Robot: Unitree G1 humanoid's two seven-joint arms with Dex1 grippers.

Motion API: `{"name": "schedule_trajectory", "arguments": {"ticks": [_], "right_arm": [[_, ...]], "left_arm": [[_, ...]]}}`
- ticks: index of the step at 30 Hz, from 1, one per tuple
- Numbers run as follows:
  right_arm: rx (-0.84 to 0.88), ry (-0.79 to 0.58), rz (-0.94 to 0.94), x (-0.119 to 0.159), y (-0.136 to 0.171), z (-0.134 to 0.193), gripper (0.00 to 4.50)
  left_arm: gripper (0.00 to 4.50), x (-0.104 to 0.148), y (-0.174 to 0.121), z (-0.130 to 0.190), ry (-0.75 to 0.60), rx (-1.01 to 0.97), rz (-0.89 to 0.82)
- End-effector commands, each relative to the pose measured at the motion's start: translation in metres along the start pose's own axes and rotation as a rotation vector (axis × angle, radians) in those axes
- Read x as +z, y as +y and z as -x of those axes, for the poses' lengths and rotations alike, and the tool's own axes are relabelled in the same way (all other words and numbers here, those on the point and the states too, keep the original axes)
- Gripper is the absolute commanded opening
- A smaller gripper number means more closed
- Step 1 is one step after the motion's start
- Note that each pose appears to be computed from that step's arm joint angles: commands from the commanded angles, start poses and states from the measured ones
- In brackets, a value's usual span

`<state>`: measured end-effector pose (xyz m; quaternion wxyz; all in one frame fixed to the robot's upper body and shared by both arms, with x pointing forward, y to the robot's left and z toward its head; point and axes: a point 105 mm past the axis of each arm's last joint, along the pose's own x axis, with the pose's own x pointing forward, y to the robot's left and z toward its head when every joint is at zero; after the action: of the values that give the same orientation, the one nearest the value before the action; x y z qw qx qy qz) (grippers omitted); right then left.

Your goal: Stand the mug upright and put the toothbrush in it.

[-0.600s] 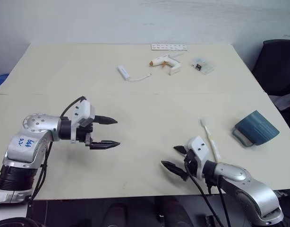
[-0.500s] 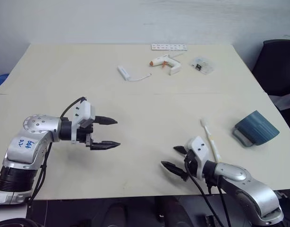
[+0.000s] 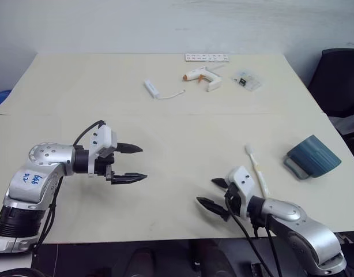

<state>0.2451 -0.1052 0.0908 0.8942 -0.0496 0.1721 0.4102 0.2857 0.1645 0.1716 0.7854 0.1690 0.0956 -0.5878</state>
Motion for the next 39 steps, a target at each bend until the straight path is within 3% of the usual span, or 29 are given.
{"name": "schedule_trajectory", "arguments": {"ticks": [1,14,20,22,26,33,39], "right_arm": [[0.006,-0.043,0.013,0.012,0.003,0.005,4.49],[-0.046,-0.087,0.035,0.027,-0.005,0.016,4.49],[-0.166,-0.081,0.08,0.045,-0.016,0.064,4.49],[-0.253,-0.05,0.141,0.05,-0.025,0.08,4.49],[-0.563,0.125,0.101,0.039,-0.072,0.128,4.49],[-0.686,0.258,0.095,0.025,-0.112,0.139,4.49],[-0.693,0.316,0.107,0.018,-0.141,0.132,4.49]], "left_arm": [[4.5,0.011,-0.001,0.005,-0.019,0.003,-0.032],[4.5,0.005,-0.004,-0.001,0.006,-0.024,-0.072],[4.5,0.008,-0.013,-0.013,-0.018,-0.101,-0.057],[4.5,0.011,-0.016,-0.016,-0.03,-0.129,-0.055],[4.5,0.021,-0.021,-0.028,-0.07,-0.185,-0.077],[4.5,0.038,-0.025,-0.044,-0.105,-0.25,-0.128],[4.5,0.049,-0.03,-0.049,-0.126,-0.264,-0.154]]}}
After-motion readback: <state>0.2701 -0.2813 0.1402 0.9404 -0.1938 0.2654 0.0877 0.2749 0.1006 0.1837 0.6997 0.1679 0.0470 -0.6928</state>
